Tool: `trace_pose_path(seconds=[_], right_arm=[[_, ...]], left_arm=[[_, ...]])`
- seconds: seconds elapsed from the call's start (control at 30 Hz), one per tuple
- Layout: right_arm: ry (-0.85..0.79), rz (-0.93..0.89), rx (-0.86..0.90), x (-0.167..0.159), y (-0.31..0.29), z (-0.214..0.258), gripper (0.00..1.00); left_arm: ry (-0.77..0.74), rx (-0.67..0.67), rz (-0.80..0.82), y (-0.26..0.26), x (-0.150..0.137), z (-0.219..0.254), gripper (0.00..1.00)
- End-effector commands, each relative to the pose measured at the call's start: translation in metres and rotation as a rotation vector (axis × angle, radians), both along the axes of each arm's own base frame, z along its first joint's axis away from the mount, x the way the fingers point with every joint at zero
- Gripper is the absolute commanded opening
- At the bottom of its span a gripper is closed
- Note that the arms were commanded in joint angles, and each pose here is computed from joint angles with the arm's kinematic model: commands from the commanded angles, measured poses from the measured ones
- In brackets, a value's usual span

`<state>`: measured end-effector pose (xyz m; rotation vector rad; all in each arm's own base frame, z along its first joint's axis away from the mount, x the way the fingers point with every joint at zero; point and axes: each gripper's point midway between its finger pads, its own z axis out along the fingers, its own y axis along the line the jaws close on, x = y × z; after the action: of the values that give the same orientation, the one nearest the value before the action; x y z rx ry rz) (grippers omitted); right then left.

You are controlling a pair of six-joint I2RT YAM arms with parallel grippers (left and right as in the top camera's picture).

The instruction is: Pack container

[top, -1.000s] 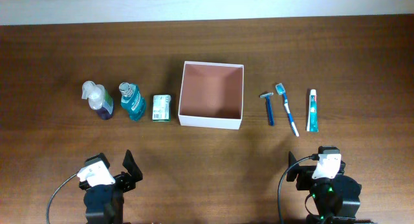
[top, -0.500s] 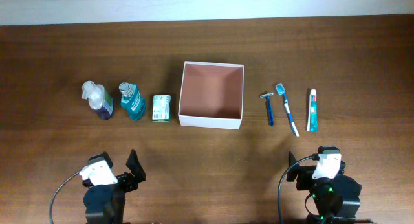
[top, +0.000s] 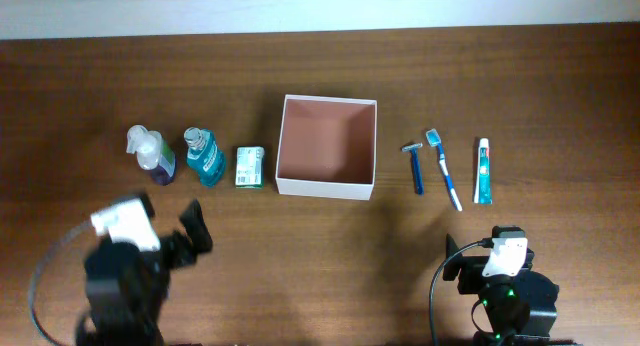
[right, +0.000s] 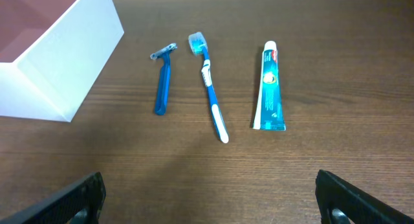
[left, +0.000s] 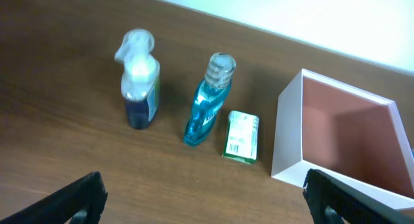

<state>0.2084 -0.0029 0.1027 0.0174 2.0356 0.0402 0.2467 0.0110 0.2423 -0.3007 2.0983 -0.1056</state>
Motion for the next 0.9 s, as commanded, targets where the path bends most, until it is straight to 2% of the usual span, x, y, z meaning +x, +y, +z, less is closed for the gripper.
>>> trace_pose_path(seconds=[0.0,0.17,0.37,0.47,0.63,0.87], right_arm=[[-0.004,-0.001,0.008,0.000,0.000,-0.001,0.99],[-0.004,-0.001,0.008,0.000,0.000,-0.001,0.99],[-0.004,-0.001,0.008,0.000,0.000,-0.001,0.99],[-0.004,-0.001,0.008,0.000,0.000,-0.001,0.99],[-0.004,-0.001,0.008,0.000,0.000,-0.001,0.99],[-0.004,-0.001,0.008,0.000,0.000,-0.001,0.99]], left_arm=[[0.084,0.096,-0.064,0.001,0.031,0.028,0.99],[0.249,0.153,-0.075,0.020,0.072,0.053,0.99],[0.378,0.124,0.012,0.062,0.110,0.058,0.99],[0.423,0.096,0.015,0.071,0.124,0.042,1.00],[0.545,0.148,-0.060,0.077,0.142,-0.002,0.99],[0.690,0.201,-0.039,0.095,0.155,-0.054,0.99]])
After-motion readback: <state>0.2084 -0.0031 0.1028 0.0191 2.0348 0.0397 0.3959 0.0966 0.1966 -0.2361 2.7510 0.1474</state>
